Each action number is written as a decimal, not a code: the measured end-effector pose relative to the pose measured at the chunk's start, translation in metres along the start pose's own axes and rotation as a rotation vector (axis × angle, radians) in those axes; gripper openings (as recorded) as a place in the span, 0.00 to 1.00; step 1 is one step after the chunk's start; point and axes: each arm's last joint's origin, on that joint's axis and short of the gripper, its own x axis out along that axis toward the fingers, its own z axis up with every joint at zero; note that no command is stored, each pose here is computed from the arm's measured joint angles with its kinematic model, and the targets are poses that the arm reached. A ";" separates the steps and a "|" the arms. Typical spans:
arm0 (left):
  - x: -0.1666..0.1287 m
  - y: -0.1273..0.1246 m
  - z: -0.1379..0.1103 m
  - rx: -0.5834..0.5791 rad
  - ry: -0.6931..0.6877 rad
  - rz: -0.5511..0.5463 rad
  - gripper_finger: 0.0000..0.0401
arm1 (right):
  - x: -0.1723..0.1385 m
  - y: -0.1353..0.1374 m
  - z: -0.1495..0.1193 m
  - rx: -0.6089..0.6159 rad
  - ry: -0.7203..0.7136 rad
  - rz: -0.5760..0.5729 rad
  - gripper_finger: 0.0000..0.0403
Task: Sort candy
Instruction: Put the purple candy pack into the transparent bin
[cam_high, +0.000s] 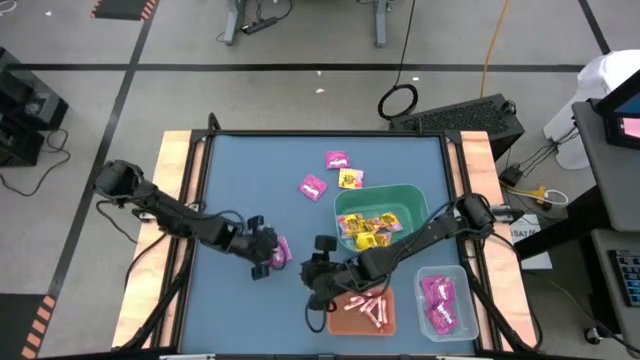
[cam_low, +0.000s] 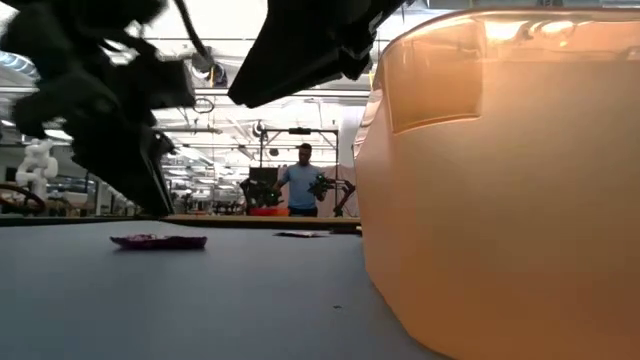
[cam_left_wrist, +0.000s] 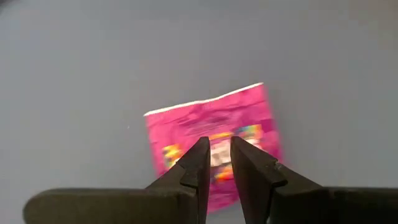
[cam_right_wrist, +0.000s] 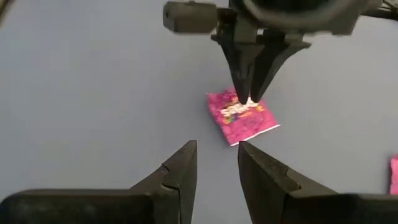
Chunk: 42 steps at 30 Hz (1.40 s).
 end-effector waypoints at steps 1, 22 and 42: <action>-0.002 -0.006 -0.001 0.011 -0.026 -0.001 0.18 | -0.001 0.002 -0.001 -0.006 -0.001 0.005 0.27; -0.015 -0.029 -0.039 0.090 -0.118 0.247 0.18 | 0.026 -0.033 0.009 -0.041 -0.013 0.084 0.27; 0.020 -0.013 -0.038 0.022 -0.076 0.138 0.18 | 0.066 -0.044 -0.015 -0.142 0.081 0.095 0.42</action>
